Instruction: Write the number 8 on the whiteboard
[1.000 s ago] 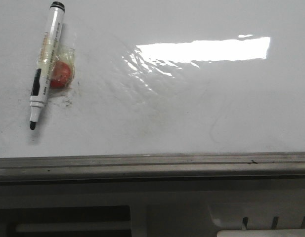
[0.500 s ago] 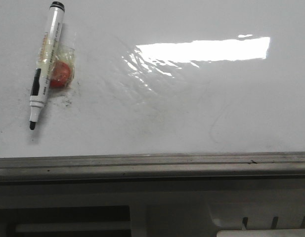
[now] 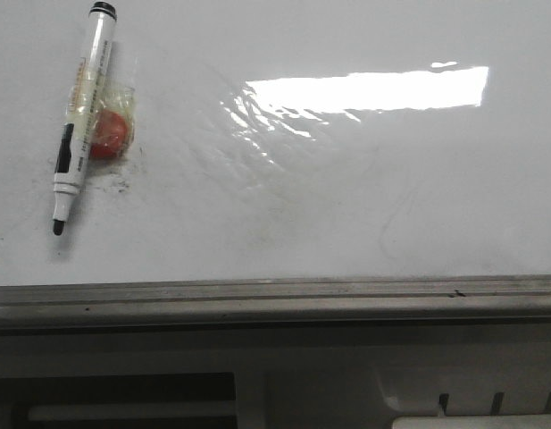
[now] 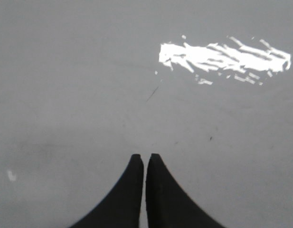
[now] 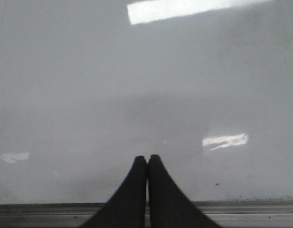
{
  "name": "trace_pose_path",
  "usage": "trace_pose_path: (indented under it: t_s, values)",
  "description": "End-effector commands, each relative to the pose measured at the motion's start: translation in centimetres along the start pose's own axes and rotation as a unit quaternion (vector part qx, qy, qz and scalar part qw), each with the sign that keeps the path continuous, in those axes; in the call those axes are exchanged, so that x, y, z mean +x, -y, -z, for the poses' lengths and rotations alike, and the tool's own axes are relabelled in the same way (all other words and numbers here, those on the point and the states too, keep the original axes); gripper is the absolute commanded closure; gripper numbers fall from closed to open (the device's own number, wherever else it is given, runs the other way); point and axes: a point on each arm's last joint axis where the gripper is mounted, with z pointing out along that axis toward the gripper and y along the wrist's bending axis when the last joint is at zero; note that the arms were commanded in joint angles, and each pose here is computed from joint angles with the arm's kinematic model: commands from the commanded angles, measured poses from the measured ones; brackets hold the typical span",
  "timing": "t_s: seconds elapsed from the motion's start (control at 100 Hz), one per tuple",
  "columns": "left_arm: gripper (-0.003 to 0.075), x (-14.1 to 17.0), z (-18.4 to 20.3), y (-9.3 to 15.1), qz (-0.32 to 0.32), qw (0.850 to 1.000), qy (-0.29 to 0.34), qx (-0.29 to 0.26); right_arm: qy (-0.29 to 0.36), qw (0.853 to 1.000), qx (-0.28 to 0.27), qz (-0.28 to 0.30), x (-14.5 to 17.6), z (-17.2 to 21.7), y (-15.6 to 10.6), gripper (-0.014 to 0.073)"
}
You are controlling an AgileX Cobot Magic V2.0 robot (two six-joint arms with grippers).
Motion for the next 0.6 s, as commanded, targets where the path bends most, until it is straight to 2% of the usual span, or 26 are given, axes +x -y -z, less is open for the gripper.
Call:
trace_pose_path:
  t_s: [0.0, 0.13, 0.29, 0.36, 0.43, 0.54, 0.59]
  values:
    - [0.0741, -2.8, 0.6, 0.4, 0.001, 0.999, 0.050, 0.008, 0.014, 1.000, 0.002, -0.006, -2.5, -0.1, -0.3, 0.0658]
    - [0.0741, -3.4, 0.8, 0.5, 0.001, 0.998, 0.055, 0.010, -0.057, 0.998, -0.010, -0.008, -3.2, -0.5, -0.7, 0.0658]
    - [0.0738, -2.9, 0.8, 0.5, -0.007, 1.000, 0.019, 0.009, -0.031, 0.999, -0.005, -0.010, -4.0, -0.7, -0.6, 0.0658]
    - [0.0697, -3.0, 0.8, 0.5, -0.006, 1.000, 0.025, 0.009, -0.031, 0.999, -0.005, -0.009, -4.0, -0.7, -0.6, 0.0658]
    - [0.0596, -3.1, 0.8, 0.5, -0.005, 0.999, 0.032, 0.009, -0.041, 0.999, -0.006, -0.009, -3.6, -0.7, -0.6, 0.0658]
    - [0.0375, -3.3, 0.7, 0.5, -0.004, 0.999, 0.046, 0.008, -0.045, 0.999, -0.005, -0.010, -3.3, -0.8, -0.6, 0.0658]
    - [0.0316, -3.4, 0.6, 0.4, 0.000, 0.998, 0.062, 0.007, -0.042, 0.999, -0.005, -0.010, -3.4, -0.8, -0.6, 0.0658]
